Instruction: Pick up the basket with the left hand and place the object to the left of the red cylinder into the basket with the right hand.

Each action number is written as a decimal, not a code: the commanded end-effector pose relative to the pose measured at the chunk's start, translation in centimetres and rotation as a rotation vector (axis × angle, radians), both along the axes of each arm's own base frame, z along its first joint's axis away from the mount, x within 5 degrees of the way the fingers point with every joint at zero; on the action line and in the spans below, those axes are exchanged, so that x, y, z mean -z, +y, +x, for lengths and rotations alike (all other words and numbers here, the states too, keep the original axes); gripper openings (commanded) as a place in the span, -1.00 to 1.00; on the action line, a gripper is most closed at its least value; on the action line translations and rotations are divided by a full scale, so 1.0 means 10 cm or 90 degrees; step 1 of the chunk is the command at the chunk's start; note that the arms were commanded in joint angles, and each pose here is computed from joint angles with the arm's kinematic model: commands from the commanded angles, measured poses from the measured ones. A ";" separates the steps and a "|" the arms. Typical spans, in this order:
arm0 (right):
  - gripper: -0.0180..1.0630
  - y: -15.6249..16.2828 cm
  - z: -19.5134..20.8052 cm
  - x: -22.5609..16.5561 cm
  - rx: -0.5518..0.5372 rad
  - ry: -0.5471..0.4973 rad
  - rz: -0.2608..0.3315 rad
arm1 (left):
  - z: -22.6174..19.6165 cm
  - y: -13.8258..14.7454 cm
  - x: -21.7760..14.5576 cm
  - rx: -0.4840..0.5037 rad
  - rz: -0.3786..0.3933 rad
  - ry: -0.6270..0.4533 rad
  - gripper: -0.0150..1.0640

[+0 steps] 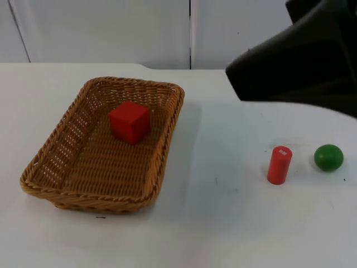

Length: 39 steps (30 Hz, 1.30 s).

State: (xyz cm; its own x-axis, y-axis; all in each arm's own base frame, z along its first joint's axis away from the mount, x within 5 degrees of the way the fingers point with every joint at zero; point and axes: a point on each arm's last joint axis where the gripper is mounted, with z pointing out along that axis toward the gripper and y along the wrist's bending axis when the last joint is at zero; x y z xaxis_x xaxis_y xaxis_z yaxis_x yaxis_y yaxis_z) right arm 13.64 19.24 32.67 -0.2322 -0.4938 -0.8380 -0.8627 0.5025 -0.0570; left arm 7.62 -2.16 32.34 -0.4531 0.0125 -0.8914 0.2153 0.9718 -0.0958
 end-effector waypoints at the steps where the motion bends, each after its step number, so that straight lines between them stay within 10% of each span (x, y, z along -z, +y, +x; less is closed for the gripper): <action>1: 0.78 -0.02 0.00 0.05 0.007 -0.001 0.005 | -0.12 -0.01 0.02 0.007 0.013 -0.007 0.92; 39: 0.78 -0.85 -0.62 -0.19 -0.002 -0.063 0.053 | -0.81 0.14 0.47 -0.130 0.041 0.011 0.92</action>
